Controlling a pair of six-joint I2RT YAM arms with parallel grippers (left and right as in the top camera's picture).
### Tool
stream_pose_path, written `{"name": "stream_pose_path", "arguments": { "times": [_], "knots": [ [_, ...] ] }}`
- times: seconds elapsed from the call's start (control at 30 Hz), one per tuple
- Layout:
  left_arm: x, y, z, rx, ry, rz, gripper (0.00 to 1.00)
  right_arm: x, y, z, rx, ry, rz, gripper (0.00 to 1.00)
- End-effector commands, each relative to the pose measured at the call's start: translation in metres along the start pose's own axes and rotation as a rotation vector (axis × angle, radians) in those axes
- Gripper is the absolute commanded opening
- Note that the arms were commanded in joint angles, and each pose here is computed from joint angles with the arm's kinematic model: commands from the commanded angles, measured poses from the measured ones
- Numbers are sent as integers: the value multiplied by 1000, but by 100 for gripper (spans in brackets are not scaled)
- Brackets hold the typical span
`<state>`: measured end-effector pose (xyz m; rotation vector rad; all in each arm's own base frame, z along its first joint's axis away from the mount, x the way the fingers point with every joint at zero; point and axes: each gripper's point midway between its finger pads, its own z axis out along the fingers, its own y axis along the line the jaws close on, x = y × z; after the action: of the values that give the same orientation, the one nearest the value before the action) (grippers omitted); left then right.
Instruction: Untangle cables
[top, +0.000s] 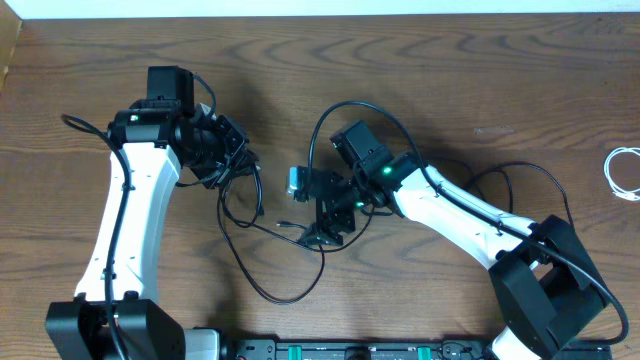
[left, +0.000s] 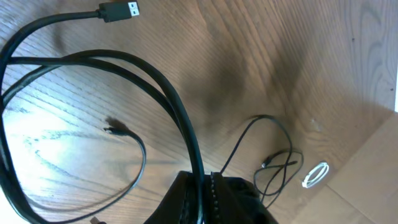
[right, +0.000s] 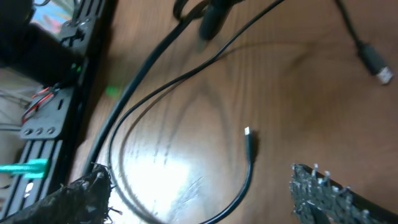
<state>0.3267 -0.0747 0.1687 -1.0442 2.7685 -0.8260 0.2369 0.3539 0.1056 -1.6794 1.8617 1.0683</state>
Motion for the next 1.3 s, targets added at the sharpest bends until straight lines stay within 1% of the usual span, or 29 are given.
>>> {"name": "stream_pose_path", "arguments": {
  "times": [0.0,0.07,0.2,0.3,0.37,0.43,0.57,0.67,0.73,0.77,0.83,0.9,0.97,1.0,1.07,1.13,1.27],
  "knots": [
    [-4,5,-2,-30,-31,49,8,0,-21,-6,117,13,130,88],
    [-4,7,-2,-43,-32,71,8,1,-27,-7,147,15,158,88],
    [-2,11,-2,-57,-27,78,8,-13,-6,-6,16,-54,137,93],
    [-2,10,-2,-56,-27,75,8,-27,15,-7,-109,-123,97,99],
    [-2,10,-2,-56,-27,54,8,-32,26,-9,-170,-152,77,99],
    [-2,10,-2,-56,-28,19,8,-33,31,-6,-181,-150,70,99],
    [-2,10,-2,-55,-30,-55,8,-34,37,3,-175,-127,50,99],
    [-2,10,-2,-53,-30,-104,8,-31,37,12,-136,-88,33,99],
    [1,8,-2,-39,-15,-119,8,-26,32,18,-78,-48,25,99],
    [5,3,-2,-14,12,-119,8,-20,25,23,-10,-3,25,99],
    [11,-3,-2,21,49,-119,8,-14,18,27,60,43,23,99],
    [17,-9,-2,53,84,-119,8,-10,14,30,107,72,23,98],
    [21,-14,-3,80,113,-119,8,-9,14,32,124,86,13,92],
    [23,-16,-4,91,123,-119,8,-9,15,33,129,91,9,77],
    [23,-17,-4,94,123,-114,8,-7,11,33,155,104,8,26],
    [20,-18,-3,99,109,-81,8,-2,2,31,207,133,12,2],
    [12,-10,-2,56,58,-45,8,17,-21,18,336,216,40,1]
  ]
}}
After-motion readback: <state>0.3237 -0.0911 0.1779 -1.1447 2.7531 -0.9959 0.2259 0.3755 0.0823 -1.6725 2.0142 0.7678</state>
